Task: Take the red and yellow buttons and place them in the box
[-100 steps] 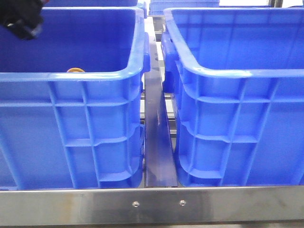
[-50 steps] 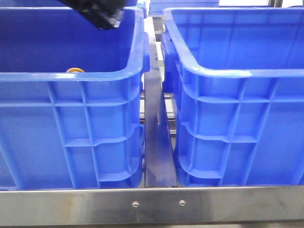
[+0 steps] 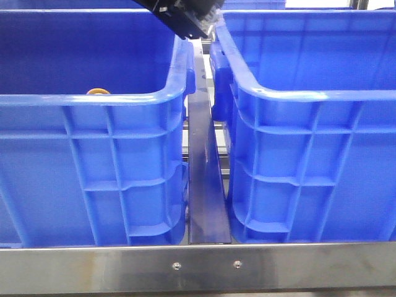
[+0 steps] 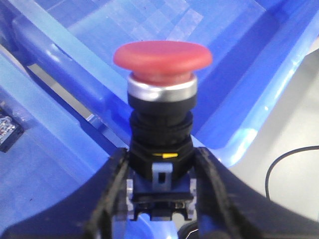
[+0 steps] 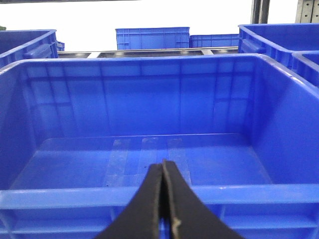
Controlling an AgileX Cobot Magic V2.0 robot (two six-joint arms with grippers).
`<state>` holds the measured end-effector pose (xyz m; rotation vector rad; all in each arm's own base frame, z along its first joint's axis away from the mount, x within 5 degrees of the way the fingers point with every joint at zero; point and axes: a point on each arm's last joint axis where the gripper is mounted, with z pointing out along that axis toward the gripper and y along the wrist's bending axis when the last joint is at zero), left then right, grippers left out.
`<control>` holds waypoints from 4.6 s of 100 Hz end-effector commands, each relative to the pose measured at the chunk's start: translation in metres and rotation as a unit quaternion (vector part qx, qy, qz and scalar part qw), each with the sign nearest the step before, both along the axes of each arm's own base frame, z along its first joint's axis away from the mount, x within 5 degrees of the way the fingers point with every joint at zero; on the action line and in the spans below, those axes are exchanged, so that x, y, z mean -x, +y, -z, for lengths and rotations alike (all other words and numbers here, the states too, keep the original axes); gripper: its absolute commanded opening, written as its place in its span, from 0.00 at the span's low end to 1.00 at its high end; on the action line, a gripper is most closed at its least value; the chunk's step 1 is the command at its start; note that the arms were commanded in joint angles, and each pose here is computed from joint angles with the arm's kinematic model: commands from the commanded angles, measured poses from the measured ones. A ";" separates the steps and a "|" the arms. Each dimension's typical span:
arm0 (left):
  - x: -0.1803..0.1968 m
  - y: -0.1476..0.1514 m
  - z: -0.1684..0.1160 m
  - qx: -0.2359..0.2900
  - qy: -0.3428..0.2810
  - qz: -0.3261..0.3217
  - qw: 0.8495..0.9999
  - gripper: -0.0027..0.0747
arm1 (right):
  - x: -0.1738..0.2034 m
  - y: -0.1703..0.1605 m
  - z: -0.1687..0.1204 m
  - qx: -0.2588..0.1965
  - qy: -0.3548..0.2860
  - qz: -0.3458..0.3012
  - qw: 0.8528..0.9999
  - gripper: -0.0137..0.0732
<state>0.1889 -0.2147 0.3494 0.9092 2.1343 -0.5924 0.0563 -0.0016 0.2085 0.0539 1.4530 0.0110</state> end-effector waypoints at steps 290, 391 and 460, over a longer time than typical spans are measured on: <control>0.003 0.000 -0.022 0.053 -0.036 -0.004 0.998 0.18 | -0.175 0.119 -0.169 -0.275 0.381 -0.432 0.770 0.80; 0.005 0.001 -0.020 0.040 -0.024 0.000 0.999 0.72 | -0.190 0.136 -0.170 -0.232 0.359 -0.441 0.789 0.25; 0.015 -0.007 -0.020 0.043 -0.019 0.022 0.999 0.72 | -0.212 0.053 -0.145 -0.069 0.192 -0.128 0.971 0.25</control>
